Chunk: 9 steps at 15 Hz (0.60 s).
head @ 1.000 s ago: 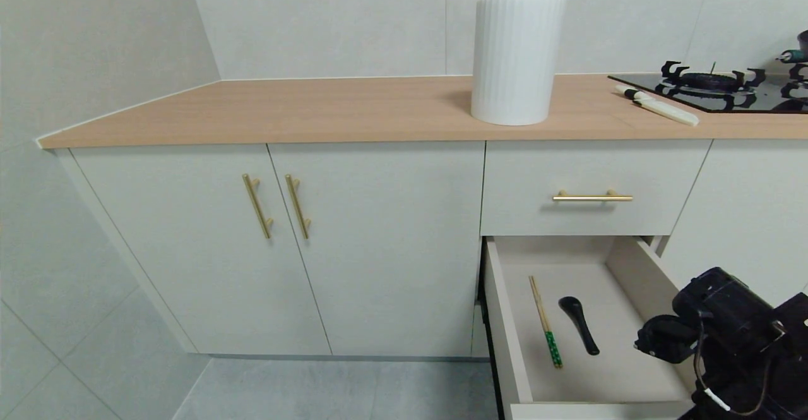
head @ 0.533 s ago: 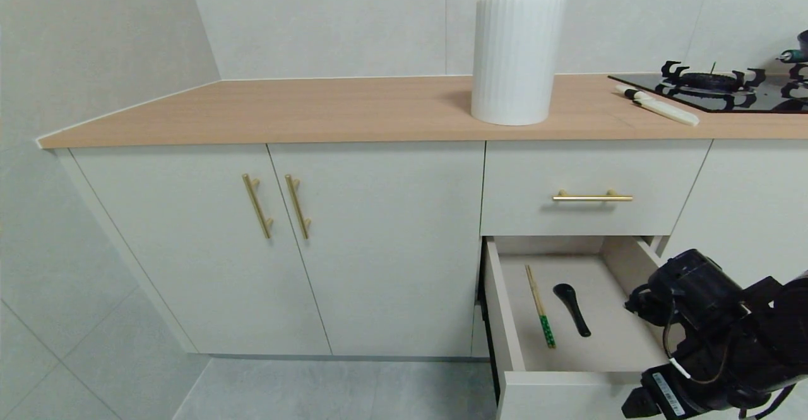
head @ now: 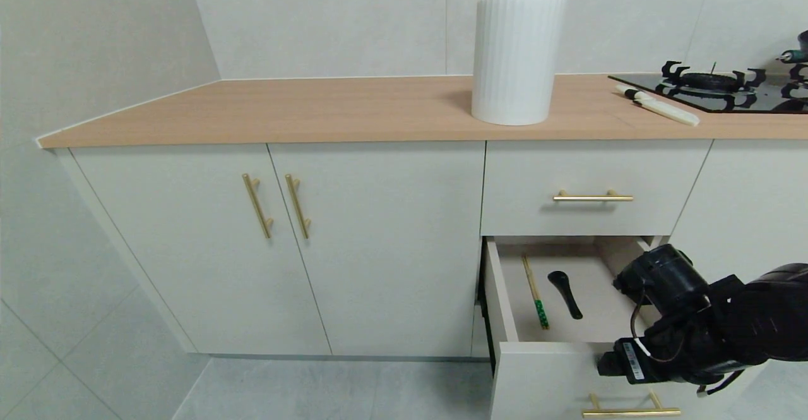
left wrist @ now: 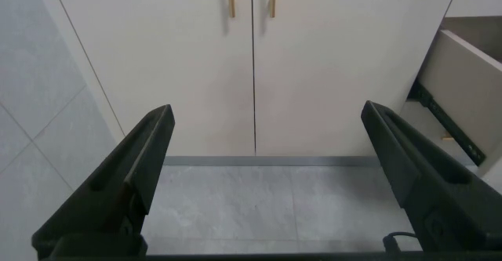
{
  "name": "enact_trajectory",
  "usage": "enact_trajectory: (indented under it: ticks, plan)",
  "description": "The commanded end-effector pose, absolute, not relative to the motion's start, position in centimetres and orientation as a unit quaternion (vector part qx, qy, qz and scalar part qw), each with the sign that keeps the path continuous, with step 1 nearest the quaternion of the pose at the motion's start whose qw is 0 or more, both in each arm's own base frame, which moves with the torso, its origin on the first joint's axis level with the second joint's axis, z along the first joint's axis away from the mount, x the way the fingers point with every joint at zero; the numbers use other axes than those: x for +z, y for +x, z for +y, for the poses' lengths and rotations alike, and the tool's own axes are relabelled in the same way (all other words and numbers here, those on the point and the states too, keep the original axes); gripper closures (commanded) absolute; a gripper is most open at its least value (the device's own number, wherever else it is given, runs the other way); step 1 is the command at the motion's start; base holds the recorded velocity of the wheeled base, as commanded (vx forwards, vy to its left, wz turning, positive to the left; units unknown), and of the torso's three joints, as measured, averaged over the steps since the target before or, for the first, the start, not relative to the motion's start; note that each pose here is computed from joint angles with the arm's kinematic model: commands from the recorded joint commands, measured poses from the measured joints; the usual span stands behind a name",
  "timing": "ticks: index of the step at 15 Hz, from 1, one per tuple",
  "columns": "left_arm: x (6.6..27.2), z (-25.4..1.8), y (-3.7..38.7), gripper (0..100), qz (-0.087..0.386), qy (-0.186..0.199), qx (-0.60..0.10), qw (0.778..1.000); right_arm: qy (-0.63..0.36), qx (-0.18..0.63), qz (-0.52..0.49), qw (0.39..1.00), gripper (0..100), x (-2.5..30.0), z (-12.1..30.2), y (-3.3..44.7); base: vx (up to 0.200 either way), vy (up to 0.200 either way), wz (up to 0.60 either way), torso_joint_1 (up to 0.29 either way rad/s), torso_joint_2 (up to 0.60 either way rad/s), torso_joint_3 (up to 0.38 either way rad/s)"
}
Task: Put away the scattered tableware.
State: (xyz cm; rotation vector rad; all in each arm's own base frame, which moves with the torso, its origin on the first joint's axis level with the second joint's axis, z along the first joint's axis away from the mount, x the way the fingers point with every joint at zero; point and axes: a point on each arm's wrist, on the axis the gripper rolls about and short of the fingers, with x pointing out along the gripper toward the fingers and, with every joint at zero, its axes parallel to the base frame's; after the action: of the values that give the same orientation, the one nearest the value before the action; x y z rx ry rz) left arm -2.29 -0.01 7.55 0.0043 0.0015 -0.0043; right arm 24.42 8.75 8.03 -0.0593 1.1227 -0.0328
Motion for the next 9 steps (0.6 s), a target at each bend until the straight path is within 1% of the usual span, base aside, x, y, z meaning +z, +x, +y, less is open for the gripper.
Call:
enact_trajectory:
  ticks: [1,5,9]
  plan:
    - [7.5,0.0,-2.3,0,0.002,0.002,-0.002,1.0,-0.019,-0.028,0.524,0.851,0,7.2,8.3,25.5,0.0,0.0,0.0,0.0,0.0,0.0]
    - [7.6,0.0,-2.3,0,0.001,0.002,-0.002,1.0,0.004,-0.038,0.487,0.873,0,6.0,8.0,27.5,0.0,0.0,0.0,0.0,0.0,0.0]
    - [7.6,0.0,-2.3,0,0.001,0.002,-0.002,1.0,0.034,-0.053,0.423,0.904,0,3.6,7.2,30.5,0.0,0.0,0.0,0.0,0.0,0.0]
